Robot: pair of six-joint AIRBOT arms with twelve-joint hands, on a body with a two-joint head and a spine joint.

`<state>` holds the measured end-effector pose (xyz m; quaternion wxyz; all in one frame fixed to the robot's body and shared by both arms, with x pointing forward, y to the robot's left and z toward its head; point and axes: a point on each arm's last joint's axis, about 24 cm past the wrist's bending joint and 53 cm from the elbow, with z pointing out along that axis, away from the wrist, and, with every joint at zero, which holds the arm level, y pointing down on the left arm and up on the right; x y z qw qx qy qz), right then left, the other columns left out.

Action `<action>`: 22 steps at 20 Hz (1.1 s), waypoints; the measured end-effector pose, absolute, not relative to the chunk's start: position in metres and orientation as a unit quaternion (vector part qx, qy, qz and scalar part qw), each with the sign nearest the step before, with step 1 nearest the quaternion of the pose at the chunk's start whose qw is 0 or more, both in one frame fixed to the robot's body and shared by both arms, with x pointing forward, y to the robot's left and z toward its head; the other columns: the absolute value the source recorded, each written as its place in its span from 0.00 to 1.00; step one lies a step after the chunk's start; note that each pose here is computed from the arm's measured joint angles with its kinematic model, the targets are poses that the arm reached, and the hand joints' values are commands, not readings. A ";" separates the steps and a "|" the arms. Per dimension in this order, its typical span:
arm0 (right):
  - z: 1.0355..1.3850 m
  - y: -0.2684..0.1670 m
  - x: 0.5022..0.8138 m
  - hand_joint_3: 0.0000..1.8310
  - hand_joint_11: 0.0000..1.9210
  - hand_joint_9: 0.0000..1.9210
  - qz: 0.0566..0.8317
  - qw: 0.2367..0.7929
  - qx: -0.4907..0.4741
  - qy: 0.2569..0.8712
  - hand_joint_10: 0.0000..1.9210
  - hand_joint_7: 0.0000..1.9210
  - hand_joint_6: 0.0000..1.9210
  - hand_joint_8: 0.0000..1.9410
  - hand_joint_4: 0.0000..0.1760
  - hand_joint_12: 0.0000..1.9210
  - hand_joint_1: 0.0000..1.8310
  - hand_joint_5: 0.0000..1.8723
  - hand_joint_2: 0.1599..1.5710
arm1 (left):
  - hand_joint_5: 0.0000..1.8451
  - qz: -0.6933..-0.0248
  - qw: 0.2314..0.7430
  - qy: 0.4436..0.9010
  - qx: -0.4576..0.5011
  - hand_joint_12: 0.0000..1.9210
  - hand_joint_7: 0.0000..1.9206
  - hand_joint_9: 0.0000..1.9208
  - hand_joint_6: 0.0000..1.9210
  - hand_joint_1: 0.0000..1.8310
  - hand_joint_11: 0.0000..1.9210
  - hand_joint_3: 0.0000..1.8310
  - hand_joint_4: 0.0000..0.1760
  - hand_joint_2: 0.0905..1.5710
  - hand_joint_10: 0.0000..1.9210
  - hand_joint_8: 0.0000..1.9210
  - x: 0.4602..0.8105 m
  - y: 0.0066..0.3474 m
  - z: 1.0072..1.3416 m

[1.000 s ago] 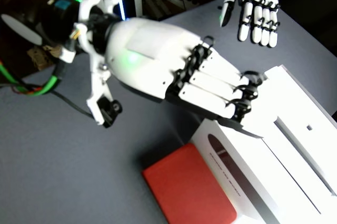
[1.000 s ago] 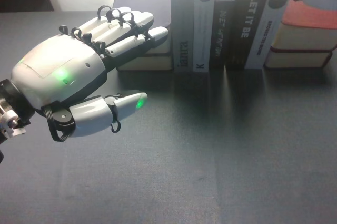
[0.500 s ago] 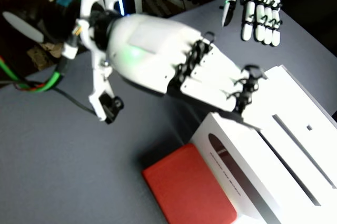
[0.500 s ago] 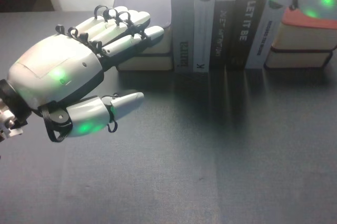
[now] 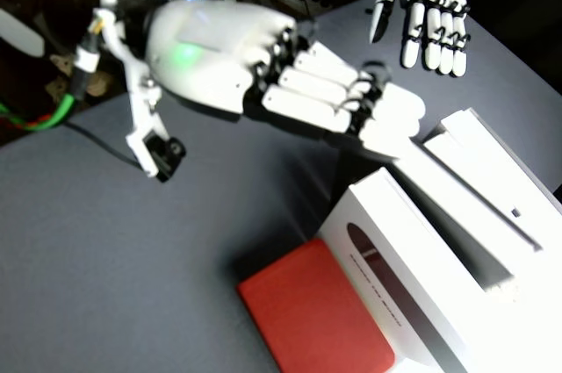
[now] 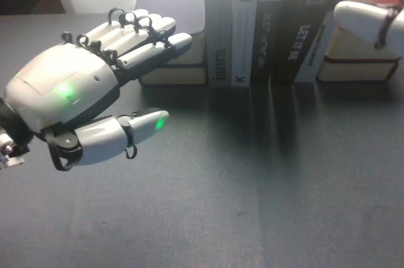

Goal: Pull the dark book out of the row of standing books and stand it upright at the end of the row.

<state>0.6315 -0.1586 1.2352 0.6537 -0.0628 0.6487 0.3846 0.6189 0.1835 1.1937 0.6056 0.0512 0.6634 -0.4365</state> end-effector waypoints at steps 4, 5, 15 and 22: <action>1.230 -0.152 0.611 0.00 0.00 0.00 0.404 0.634 -0.082 0.654 0.00 0.04 0.10 0.01 0.00 0.00 0.00 0.31 0.85 | 0.10 -0.435 0.616 0.656 0.043 0.01 0.03 0.01 0.01 0.17 0.00 0.00 0.00 0.87 0.00 0.00 0.619 0.189 1.201; 1.227 -0.149 0.606 0.00 0.00 0.00 0.416 0.623 -0.084 0.656 0.00 0.04 0.10 0.01 0.00 0.00 0.00 0.31 0.85 | 0.10 -0.435 0.616 0.656 0.042 0.01 0.03 0.01 0.00 0.17 0.00 0.00 0.00 0.87 0.00 0.00 0.619 0.190 1.200; 1.196 -0.145 0.560 0.00 0.00 0.00 0.458 0.528 -0.099 0.709 0.00 0.12 0.13 0.03 0.00 0.00 0.00 0.37 0.81 | 0.06 -0.432 0.612 0.661 0.042 0.00 0.00 0.00 0.00 0.10 0.00 0.01 0.04 0.90 0.00 0.00 0.618 0.191 1.196; 1.187 -0.144 0.533 0.00 0.00 0.00 0.499 0.482 -0.080 0.716 0.18 0.15 0.28 0.00 0.00 0.65 0.00 0.27 0.83 | 0.06 -0.432 0.613 0.661 0.042 0.00 0.01 0.00 0.00 0.14 0.00 0.00 0.11 0.90 0.00 0.00 0.618 0.191 1.196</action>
